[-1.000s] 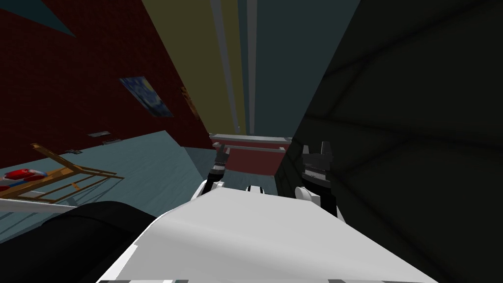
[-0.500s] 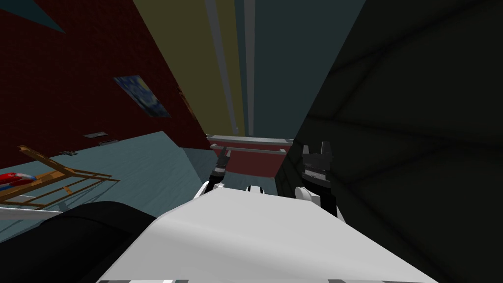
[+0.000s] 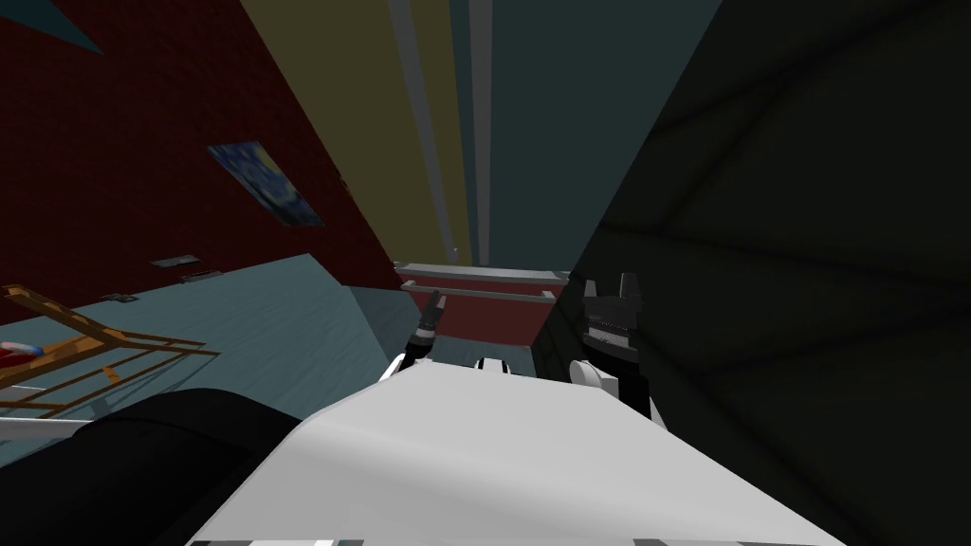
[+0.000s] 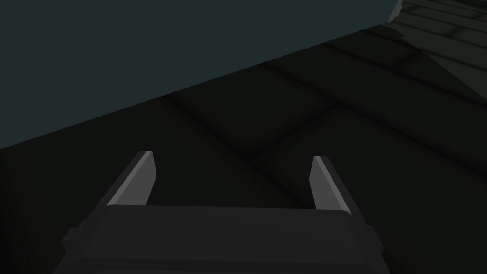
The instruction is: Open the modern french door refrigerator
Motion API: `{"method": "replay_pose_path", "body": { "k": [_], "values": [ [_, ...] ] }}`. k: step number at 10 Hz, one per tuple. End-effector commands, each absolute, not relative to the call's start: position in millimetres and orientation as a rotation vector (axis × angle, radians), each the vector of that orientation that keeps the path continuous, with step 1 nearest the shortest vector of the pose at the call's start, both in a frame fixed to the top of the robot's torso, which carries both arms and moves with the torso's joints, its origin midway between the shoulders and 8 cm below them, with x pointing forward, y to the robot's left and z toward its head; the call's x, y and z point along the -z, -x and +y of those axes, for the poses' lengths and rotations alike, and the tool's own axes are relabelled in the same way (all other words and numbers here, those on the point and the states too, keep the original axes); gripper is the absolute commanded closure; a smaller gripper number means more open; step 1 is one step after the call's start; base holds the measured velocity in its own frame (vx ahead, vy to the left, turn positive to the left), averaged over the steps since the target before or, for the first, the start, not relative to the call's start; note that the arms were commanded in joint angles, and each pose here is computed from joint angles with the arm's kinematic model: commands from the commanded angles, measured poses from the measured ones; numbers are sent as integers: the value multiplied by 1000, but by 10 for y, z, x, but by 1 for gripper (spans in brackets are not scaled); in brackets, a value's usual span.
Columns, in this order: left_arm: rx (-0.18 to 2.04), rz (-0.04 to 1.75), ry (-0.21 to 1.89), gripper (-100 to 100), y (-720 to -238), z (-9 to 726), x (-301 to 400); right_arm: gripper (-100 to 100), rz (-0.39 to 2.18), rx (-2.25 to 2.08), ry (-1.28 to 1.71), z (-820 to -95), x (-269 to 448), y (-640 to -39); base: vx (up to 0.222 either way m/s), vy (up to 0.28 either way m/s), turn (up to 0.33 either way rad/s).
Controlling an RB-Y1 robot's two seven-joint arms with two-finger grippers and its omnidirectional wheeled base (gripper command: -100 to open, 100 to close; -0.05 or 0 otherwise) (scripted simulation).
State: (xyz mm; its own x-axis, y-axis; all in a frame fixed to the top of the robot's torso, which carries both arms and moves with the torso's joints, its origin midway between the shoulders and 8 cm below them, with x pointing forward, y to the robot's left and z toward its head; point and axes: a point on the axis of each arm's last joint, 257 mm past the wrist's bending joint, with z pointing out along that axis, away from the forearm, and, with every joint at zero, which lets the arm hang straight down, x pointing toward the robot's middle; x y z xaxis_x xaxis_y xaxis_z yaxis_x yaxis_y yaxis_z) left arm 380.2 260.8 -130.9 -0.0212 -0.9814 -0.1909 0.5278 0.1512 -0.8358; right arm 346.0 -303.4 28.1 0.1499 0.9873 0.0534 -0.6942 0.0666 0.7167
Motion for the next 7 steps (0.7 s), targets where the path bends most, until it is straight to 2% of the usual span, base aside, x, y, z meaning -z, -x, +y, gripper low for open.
{"method": "replay_pose_path", "body": {
  "k": [1, 7],
  "values": [
    [1332, 940, 627, -100, -3781, 2631, 1490, 0, 526, -1359, -696, -3034, -281, -3460, 71, 5, -11],
    [1314, 974, 621, -100, -3708, 2667, 1868, 0, 526, -1359, -696, -3034, -280, -3460, 66, -2, -8]
  ]
}}
